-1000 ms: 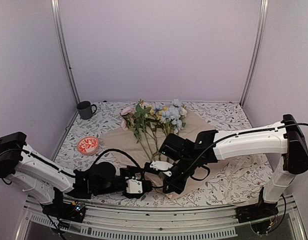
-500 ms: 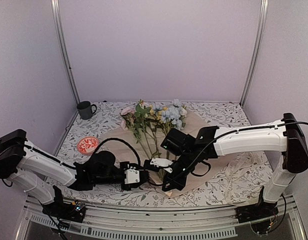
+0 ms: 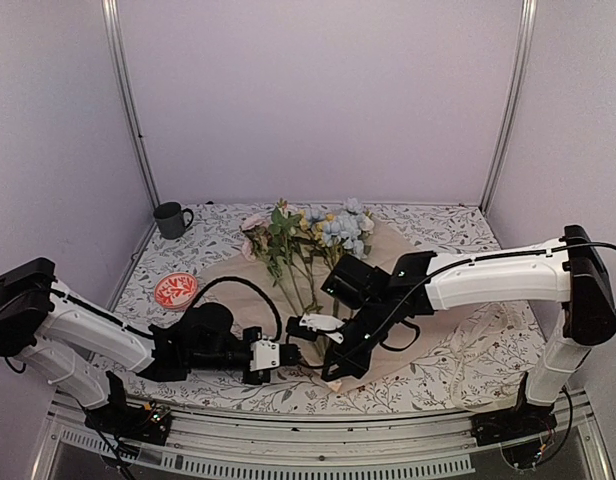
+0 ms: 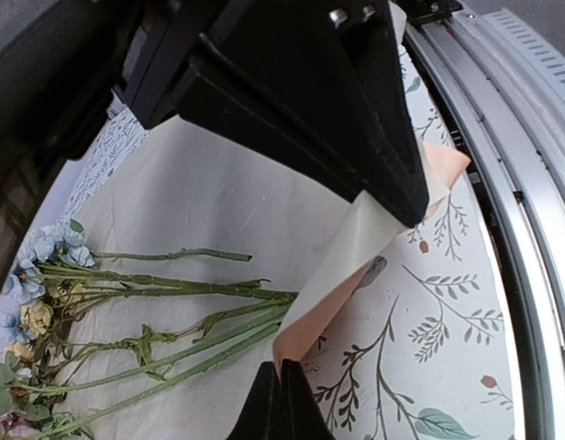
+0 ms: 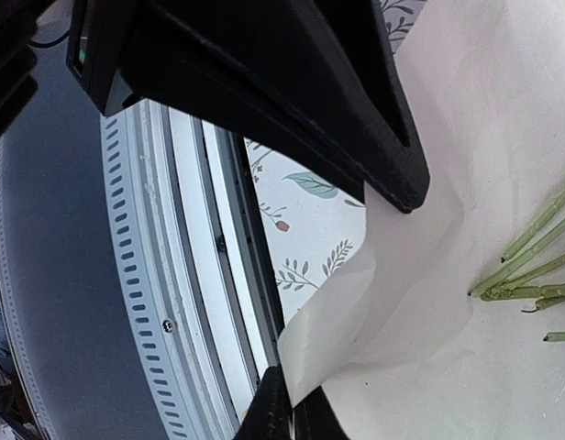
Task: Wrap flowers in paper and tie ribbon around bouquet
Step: Pass from the right arm to the left, then fold the bottom corner of the flattened wrapping paper at the center of the board.
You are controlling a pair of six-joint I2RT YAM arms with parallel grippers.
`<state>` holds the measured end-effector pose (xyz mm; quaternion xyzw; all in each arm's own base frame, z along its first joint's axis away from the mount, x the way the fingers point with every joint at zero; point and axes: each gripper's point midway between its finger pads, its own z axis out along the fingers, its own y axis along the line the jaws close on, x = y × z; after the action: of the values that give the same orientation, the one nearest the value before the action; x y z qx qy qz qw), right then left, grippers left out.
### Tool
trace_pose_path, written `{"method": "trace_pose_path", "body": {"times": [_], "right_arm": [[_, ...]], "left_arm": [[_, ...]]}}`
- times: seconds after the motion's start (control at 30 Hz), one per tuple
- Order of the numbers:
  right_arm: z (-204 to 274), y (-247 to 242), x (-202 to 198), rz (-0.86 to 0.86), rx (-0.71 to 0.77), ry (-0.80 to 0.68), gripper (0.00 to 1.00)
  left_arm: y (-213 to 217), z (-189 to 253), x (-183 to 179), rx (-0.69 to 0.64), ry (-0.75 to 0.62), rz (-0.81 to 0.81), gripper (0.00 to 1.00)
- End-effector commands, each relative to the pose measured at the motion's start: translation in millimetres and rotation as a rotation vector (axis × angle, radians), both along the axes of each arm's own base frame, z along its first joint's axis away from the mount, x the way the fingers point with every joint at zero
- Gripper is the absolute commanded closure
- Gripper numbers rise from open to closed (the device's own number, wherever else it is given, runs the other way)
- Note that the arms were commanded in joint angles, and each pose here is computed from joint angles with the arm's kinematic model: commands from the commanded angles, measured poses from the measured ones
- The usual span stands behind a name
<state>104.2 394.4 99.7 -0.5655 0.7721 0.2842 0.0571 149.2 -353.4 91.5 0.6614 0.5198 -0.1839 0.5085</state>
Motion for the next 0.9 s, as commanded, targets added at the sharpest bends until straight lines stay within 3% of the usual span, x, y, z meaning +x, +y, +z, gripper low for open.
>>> {"method": "trace_pose_path", "body": {"times": [0.0,0.07,0.13,0.27,0.87], "right_arm": [[10.8,6.0,8.6,-0.003,0.054,-0.011,0.81],[22.9,5.4,15.8,-0.026,0.105,-0.014,0.53],[40.9,3.8,26.2,-0.062,0.186,-0.015,0.31],[66.1,-5.8,38.6,-0.108,0.347,0.004,0.09],[10.4,-20.1,49.8,-0.263,0.428,0.088,0.05]], "left_arm": [[0.9,8.8,5.5,-0.031,0.035,0.043,1.00],[5.3,13.8,9.0,-0.061,0.047,0.081,1.00],[10.3,15.1,13.2,-0.085,0.083,0.122,1.00],[14.0,13.5,13.2,-0.112,0.171,0.139,1.00],[49.2,-16.2,67.3,-0.130,0.439,0.464,1.00]]}}
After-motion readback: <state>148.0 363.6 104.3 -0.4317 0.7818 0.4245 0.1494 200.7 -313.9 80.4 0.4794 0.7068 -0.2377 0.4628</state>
